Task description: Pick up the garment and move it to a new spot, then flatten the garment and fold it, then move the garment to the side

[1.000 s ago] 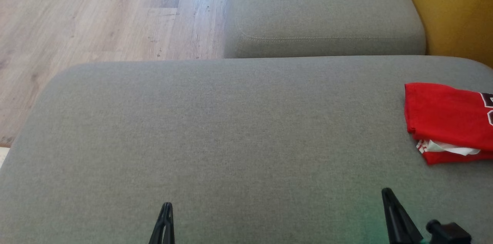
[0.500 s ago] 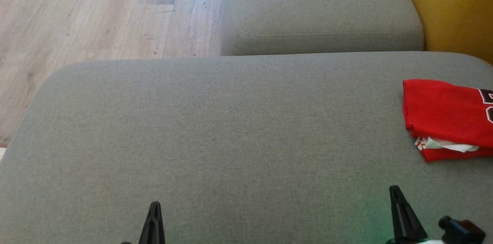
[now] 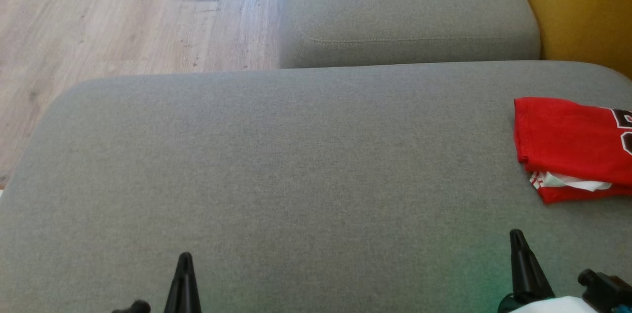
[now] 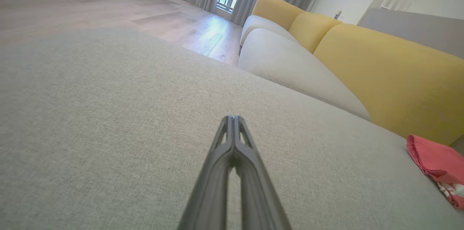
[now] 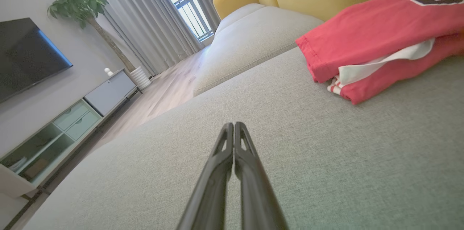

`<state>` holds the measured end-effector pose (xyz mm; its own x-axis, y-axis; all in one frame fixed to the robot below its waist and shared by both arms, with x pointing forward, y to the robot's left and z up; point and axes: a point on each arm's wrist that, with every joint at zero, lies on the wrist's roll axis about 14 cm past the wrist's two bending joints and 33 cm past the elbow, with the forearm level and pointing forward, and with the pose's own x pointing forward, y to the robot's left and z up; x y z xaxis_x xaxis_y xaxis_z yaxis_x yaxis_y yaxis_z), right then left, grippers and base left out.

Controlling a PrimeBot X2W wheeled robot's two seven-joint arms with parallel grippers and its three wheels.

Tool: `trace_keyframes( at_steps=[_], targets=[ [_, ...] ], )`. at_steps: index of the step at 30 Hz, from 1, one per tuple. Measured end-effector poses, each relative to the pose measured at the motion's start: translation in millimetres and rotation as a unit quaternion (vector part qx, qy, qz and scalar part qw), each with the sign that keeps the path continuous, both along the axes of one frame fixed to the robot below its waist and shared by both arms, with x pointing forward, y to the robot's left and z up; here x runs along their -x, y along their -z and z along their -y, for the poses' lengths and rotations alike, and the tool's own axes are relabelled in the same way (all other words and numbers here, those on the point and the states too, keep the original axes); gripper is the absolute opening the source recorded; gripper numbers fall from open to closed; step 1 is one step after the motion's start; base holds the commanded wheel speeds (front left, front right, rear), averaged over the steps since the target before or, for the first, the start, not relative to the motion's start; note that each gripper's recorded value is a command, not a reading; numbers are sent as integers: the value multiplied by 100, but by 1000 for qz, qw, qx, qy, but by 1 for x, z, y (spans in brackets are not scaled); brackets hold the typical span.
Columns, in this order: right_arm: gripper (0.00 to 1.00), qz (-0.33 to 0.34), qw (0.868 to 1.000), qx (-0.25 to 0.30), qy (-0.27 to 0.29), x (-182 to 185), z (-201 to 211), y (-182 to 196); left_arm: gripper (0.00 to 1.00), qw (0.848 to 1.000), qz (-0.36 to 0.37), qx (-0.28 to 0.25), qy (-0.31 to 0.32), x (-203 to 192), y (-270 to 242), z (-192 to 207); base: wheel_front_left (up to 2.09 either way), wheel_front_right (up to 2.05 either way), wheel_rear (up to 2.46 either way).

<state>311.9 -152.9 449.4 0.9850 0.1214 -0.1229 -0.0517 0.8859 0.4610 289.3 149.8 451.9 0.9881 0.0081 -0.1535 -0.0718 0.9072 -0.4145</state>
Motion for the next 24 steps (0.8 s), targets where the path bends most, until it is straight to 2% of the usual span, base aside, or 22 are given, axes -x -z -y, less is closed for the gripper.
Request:
trace_keyframes(
  at_steps=[24],
  targets=[
    [0,-9,991,-127,47,-19,16,-8,0,991,-16,134,-17,-22,0,-9,0,0,0]
  ],
)
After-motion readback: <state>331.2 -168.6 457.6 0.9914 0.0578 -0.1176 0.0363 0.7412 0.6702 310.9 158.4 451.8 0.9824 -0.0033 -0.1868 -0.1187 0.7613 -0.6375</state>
